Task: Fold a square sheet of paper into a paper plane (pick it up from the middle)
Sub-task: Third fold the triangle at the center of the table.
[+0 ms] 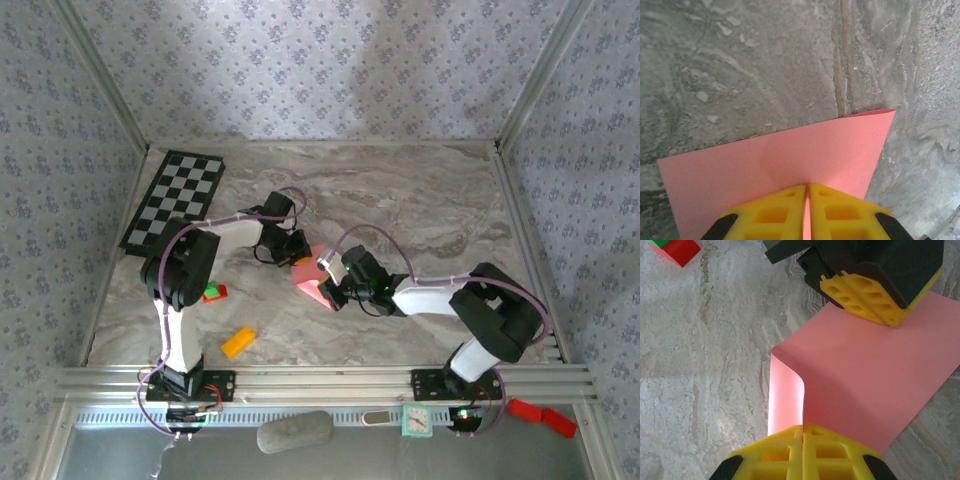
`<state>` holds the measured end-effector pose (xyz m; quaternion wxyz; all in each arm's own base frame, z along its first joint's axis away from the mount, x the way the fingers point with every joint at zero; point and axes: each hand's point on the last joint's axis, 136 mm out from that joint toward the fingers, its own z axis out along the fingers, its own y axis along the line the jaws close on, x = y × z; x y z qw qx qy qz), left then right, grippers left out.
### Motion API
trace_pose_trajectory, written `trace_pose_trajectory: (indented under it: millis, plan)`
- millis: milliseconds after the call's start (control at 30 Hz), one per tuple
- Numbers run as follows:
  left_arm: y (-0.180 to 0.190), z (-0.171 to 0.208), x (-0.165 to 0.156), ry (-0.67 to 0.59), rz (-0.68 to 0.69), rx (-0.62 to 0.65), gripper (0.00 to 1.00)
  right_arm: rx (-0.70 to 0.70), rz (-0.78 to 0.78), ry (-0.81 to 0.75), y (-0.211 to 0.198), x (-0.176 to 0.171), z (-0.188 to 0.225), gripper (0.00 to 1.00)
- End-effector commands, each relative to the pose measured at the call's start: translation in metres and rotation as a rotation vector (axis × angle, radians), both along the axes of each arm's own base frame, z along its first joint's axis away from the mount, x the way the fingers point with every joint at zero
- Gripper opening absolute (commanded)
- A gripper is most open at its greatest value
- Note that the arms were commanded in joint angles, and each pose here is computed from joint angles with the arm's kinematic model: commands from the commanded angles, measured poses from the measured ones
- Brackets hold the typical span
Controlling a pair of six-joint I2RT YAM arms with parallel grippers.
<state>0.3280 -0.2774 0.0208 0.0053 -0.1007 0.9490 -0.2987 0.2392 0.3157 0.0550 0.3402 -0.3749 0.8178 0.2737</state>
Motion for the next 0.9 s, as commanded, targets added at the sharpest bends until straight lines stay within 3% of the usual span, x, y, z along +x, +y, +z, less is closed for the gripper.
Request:
trace_pose_trajectory:
  millis: [0,867]
  plan:
    - [0.005,-0.019,-0.015,0.067,-0.023,0.043,0.12,-0.004,-0.039,-0.01,0.001,0.012,0.005,0.0]
    - [0.003,-0.019,-0.014,0.062,-0.02,0.026,0.11,-0.116,-0.109,0.04,-0.013,0.017,-0.018,0.0]
